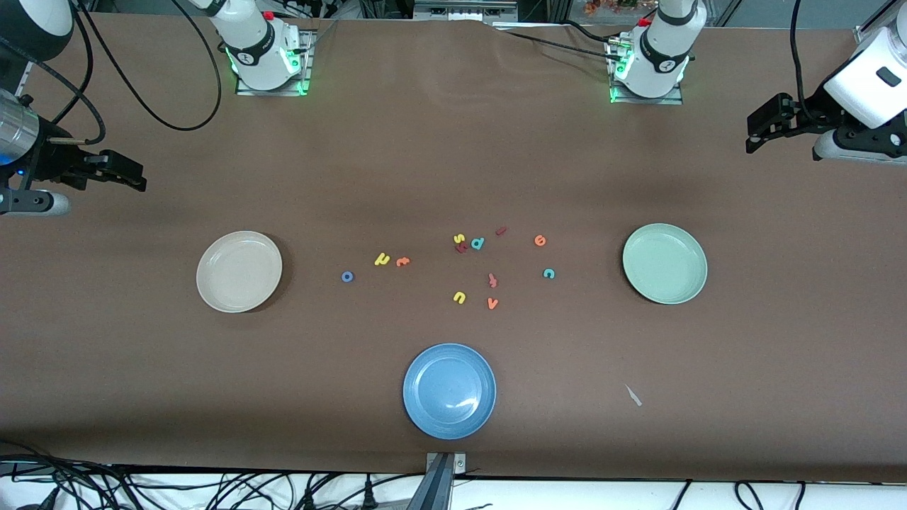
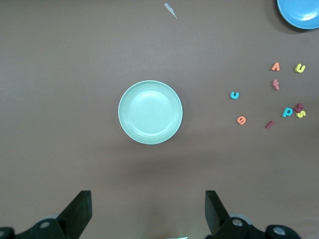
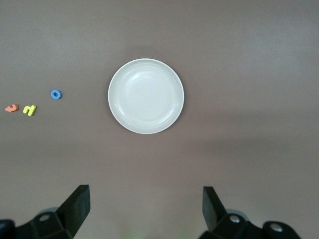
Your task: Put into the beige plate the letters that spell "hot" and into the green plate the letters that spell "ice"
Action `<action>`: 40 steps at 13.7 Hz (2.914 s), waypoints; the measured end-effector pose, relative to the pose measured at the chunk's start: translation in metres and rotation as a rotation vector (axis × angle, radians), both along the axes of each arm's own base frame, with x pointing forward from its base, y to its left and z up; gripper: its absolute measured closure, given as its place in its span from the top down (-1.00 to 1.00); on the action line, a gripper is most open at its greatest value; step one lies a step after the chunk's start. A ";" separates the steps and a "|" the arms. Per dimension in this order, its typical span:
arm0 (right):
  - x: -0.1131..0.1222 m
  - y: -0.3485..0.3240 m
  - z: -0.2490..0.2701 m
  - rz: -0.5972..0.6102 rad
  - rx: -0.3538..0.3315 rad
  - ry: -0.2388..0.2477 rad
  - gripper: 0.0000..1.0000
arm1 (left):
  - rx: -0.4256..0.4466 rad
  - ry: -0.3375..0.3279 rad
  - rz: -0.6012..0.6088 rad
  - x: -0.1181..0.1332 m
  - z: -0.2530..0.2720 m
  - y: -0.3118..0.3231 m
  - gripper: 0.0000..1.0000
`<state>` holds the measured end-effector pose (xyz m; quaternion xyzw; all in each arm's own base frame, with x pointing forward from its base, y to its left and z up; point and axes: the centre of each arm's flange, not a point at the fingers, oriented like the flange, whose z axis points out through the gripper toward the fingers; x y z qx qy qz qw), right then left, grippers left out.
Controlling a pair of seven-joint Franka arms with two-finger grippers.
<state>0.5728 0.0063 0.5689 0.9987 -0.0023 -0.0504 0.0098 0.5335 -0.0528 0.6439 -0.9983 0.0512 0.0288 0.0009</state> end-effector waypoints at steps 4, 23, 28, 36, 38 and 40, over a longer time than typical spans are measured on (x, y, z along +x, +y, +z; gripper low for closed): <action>0.000 0.000 0.000 0.000 0.000 0.000 1.00 | 0.000 0.000 0.002 0.000 0.000 0.001 1.00; 0.000 0.000 0.000 0.000 0.000 0.000 1.00 | 0.002 0.019 -0.002 -0.004 0.000 -0.001 1.00; 0.000 0.000 0.000 0.000 0.000 0.000 1.00 | 0.004 0.026 -0.026 -0.007 0.001 -0.013 1.00; 0.000 0.000 0.000 0.000 0.000 0.000 1.00 | 0.006 0.050 -0.007 -0.009 0.000 -0.003 1.00; 0.000 0.000 0.000 0.000 0.000 0.000 1.00 | 0.007 0.060 -0.010 -0.009 -0.003 -0.005 1.00; 0.000 0.000 0.000 0.000 0.000 0.000 1.00 | 0.008 0.103 -0.031 -0.001 -0.024 -0.016 1.00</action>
